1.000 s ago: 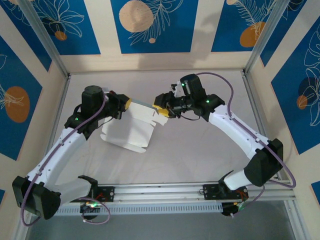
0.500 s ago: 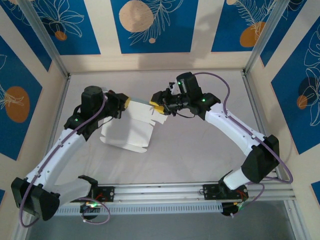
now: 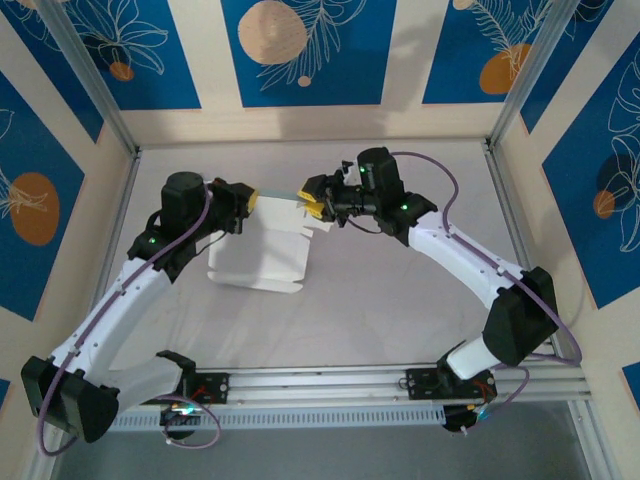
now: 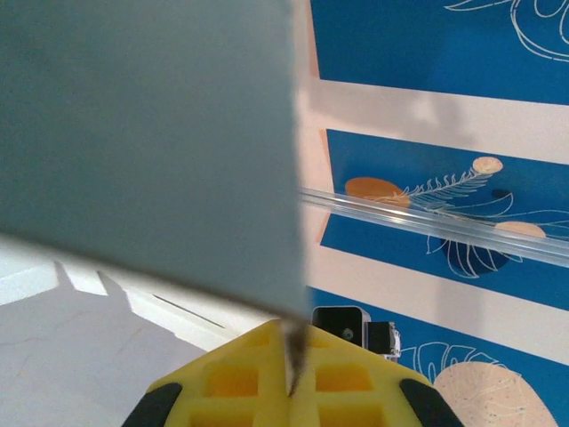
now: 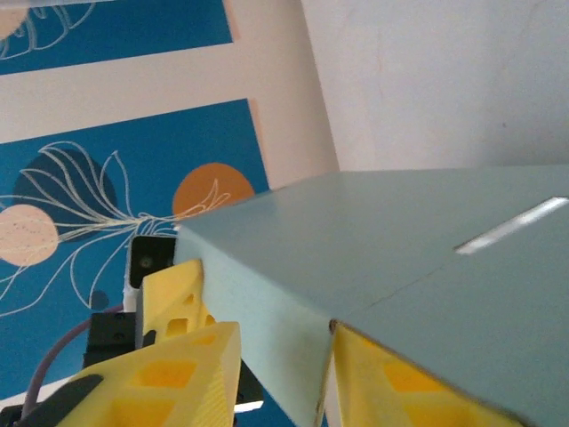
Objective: Fold the paper box
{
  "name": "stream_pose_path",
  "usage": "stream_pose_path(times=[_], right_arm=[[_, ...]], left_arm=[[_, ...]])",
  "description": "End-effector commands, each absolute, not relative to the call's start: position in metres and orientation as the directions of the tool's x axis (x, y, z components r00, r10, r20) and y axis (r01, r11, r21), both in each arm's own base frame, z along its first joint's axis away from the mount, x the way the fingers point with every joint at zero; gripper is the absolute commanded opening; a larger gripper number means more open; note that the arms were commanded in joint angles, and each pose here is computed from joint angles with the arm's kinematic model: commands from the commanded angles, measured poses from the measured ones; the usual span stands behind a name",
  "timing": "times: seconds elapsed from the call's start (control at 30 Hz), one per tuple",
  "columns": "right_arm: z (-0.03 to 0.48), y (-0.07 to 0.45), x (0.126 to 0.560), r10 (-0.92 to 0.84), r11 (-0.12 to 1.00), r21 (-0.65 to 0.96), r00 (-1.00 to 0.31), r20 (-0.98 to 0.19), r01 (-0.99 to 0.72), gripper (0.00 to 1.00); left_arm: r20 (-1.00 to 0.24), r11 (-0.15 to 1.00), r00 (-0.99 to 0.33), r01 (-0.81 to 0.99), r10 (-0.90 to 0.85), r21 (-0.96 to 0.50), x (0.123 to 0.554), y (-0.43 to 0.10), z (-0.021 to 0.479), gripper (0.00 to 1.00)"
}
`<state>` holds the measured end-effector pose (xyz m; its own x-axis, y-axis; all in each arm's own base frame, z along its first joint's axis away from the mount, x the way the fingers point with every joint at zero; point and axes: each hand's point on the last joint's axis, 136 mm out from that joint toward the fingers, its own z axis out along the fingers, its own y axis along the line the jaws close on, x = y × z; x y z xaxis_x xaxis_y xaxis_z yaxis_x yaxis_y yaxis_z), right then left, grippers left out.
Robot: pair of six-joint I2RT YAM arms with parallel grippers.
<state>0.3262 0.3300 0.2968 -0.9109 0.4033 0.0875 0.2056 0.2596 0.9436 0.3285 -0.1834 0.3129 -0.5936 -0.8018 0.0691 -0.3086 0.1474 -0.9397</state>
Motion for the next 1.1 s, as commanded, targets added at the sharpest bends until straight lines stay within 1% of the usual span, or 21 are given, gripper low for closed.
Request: stream_pose_path(times=[0.0, 0.1, 0.33, 0.43, 0.47, 0.5, 0.53, 0.57, 0.6, 0.63, 0.87, 0.97, 1.07], right_arm=[[0.325, 0.334, 0.335, 0.418, 0.149, 0.979, -0.906, 0.066, 0.140, 0.29], [0.329, 0.335, 0.338, 0.420, 0.125, 0.984, -0.905, 0.066, 0.130, 0.23], [0.332, 0.330, 0.339, 0.427, 0.120, 0.985, -0.902, 0.061, 0.124, 0.09], [0.333, 0.327, 0.337, 0.420, 0.132, 0.983, -0.906, 0.058, 0.125, 0.07], [0.334, 0.326, 0.335, 0.417, 0.141, 0.983, -0.908, 0.052, 0.121, 0.11], [0.335, 0.324, 0.333, 0.417, 0.157, 0.981, -0.908, 0.040, 0.115, 0.22], [0.336, 0.322, 0.331, 0.418, 0.179, 0.978, -0.908, 0.025, 0.109, 0.36], [0.340, 0.318, 0.328, 0.417, 0.210, 0.974, -0.909, -0.007, 0.089, 0.48], [0.344, 0.314, 0.323, 0.410, 0.244, 0.967, -0.911, -0.040, 0.068, 0.55], [0.347, 0.308, 0.319, 0.409, 0.275, 0.960, -0.910, -0.064, 0.057, 0.59], [0.370, 0.242, 0.286, 0.439, 0.503, 0.864, -0.860, -0.261, -0.005, 0.67], [0.381, 0.217, 0.276, 0.435, 0.561, 0.826, -0.829, -0.350, -0.054, 0.68], [0.384, 0.197, 0.269, 0.414, 0.604, 0.791, -0.809, -0.418, -0.100, 0.67]], left_arm=[[0.090, 0.098, -0.665, -0.240, -0.742, -0.966, 0.311, -0.201, 0.348, 0.00], [0.090, 0.096, -0.663, -0.238, -0.743, -0.966, 0.311, -0.201, 0.351, 0.00], [0.086, 0.100, -0.652, -0.243, -0.754, -0.965, 0.310, -0.198, 0.347, 0.00], [0.089, 0.102, -0.651, -0.251, -0.754, -0.963, 0.311, -0.198, 0.344, 0.00], [0.091, 0.103, -0.650, -0.254, -0.755, -0.962, 0.311, -0.198, 0.344, 0.00], [0.090, 0.103, -0.648, -0.254, -0.756, -0.962, 0.310, -0.197, 0.346, 0.00], [0.090, 0.107, -0.645, -0.261, -0.759, -0.960, 0.310, -0.196, 0.346, 0.00], [0.088, 0.111, -0.640, -0.264, -0.763, -0.958, 0.308, -0.195, 0.348, 0.00], [0.083, 0.117, -0.638, -0.264, -0.765, -0.958, 0.307, -0.193, 0.351, 0.00], [0.078, 0.120, -0.636, -0.263, -0.768, -0.957, 0.306, -0.192, 0.355, 0.00], [0.092, 0.129, -0.576, -0.331, -0.812, -0.935, 0.286, -0.172, 0.389, 0.00], [0.156, 0.084, -0.582, -0.364, -0.798, -0.928, 0.284, -0.178, 0.401, 0.00], [0.167, 0.084, -0.582, -0.378, -0.796, -0.922, 0.291, -0.184, 0.402, 0.00]])
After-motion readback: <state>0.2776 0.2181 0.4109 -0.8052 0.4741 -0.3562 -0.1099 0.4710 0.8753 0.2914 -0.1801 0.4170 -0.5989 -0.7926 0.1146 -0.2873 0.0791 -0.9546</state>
